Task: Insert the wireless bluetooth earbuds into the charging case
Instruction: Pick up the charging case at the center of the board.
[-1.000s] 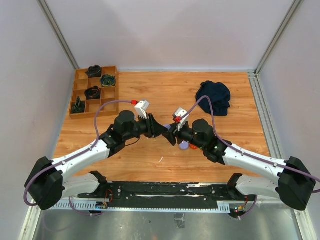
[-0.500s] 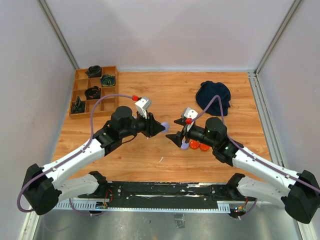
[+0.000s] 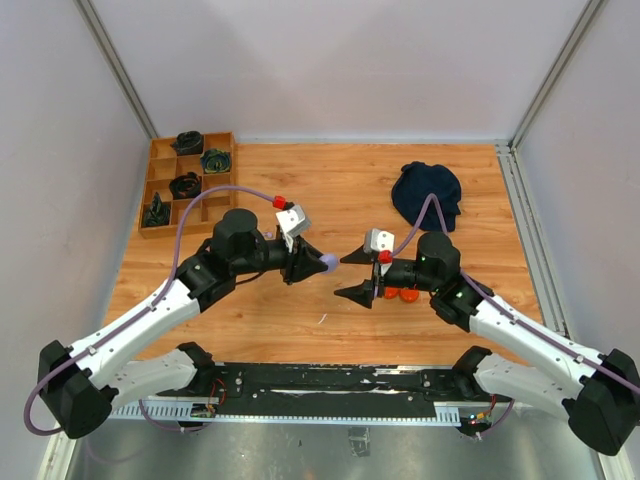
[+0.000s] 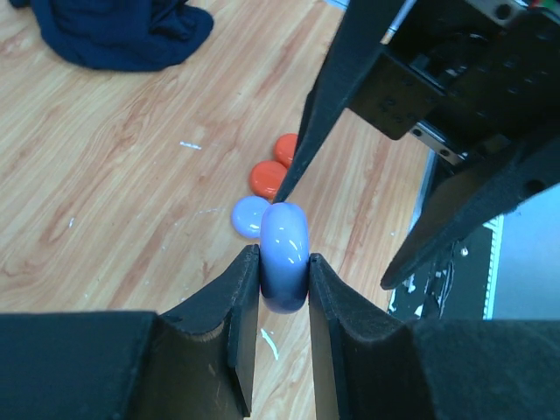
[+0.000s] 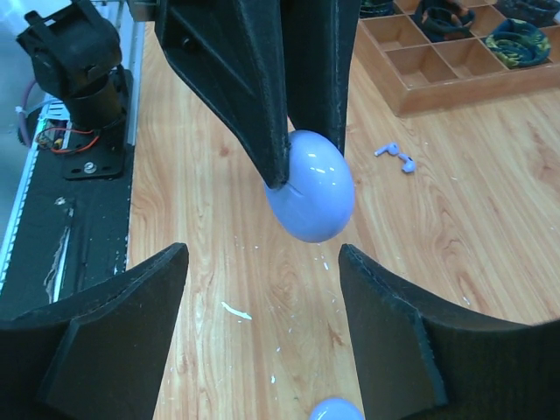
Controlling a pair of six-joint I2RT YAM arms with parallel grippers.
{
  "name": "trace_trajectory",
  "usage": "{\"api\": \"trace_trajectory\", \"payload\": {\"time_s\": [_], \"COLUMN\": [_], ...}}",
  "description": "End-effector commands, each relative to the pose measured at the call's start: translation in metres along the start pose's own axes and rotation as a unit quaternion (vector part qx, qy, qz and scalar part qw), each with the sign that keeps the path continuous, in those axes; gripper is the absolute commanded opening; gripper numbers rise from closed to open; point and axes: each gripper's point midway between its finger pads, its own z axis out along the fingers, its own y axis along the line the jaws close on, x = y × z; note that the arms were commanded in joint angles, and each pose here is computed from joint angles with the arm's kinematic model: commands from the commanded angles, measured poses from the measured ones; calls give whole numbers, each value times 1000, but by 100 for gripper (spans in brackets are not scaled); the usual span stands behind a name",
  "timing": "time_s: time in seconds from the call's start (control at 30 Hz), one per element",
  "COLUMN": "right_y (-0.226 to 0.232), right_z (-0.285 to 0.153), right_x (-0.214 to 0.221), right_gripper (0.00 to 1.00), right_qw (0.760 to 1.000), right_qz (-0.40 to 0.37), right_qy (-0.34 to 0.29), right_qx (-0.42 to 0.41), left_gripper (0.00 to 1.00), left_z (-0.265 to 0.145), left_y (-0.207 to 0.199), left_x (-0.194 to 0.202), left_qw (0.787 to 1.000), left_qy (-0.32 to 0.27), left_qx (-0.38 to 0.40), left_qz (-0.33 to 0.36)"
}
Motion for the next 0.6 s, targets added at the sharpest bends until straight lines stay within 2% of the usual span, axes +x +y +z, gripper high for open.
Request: {"api": "trace_trajectory", "payload": {"time_s": [0.0,0.13,0.37,0.57], "right_y": [3,4,4,7], "right_z": [-1,0,3,7], "right_x": [-14,-19,-21,-17], "right_gripper": [70,67,52,44], "right_qw": [999,999,997,996], "right_qz": [-9,-11,2,11], "right_qy": [-25,-41,-64,-70], "right_qx": [-25,-31,-40,-56], "left_gripper": [15,15,15,15], "left_z": [-8,-8,-10,-14], "left_y": [-25,-30,-37,-46], "left_x": [-16,-12,-15,-22], "left_qw": [994,991,987,984], "left_qy": [-18,-10,-21,-40], "left_qx": [68,91,113,128], "left_qz": [79,100,114,119]}}
